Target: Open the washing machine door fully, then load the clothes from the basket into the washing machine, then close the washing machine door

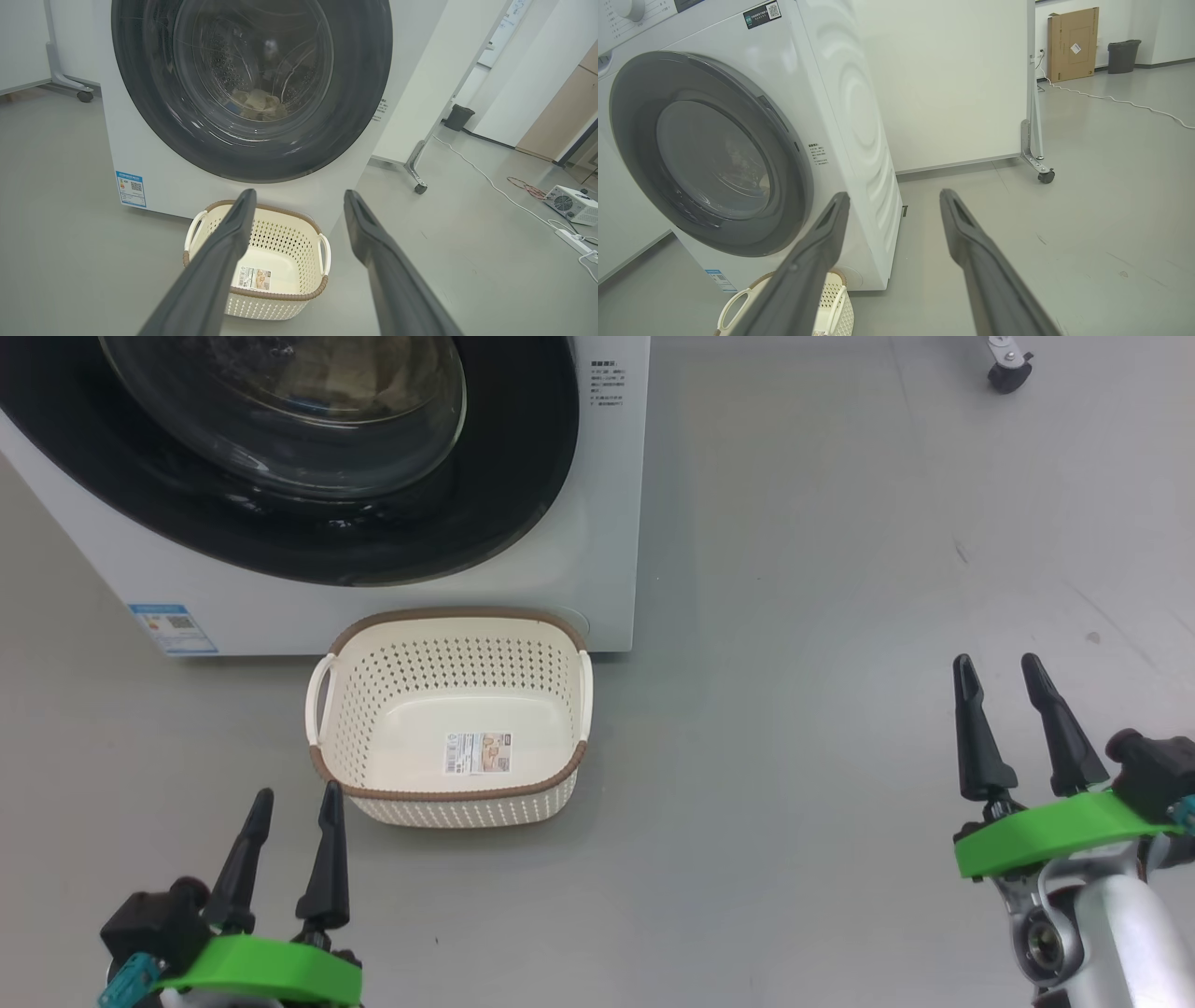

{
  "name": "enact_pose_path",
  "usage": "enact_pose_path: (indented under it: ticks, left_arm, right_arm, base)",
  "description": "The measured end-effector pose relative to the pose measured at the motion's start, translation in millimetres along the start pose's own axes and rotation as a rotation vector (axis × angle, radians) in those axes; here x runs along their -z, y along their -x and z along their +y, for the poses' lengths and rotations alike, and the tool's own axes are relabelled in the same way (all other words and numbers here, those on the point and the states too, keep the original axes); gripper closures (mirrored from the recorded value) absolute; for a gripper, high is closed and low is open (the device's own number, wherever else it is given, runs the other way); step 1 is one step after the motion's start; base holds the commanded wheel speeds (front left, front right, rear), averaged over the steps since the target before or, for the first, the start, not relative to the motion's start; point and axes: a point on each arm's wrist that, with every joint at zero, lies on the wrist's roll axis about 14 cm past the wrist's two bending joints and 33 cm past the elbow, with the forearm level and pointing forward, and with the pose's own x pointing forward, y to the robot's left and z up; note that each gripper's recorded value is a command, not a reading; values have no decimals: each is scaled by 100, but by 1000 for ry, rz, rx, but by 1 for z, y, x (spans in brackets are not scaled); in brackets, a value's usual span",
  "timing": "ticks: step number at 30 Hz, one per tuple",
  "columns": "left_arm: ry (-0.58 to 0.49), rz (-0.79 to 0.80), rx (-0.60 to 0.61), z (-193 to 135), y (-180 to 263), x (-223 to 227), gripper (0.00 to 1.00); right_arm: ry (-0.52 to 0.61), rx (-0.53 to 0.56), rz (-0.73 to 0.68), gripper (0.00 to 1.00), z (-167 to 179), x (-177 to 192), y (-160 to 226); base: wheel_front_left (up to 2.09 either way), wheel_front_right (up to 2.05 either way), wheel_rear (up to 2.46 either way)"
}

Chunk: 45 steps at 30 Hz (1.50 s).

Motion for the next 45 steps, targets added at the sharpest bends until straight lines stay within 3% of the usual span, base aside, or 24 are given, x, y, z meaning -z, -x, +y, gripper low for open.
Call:
enact_pose_path:
  ticks: [45]
  left_arm:
    - [2, 30, -1, 3, 6, 8, 0]
  right_arm:
    - [9, -7, 27, 0, 2, 9, -1]
  base:
    - [0, 0, 0]
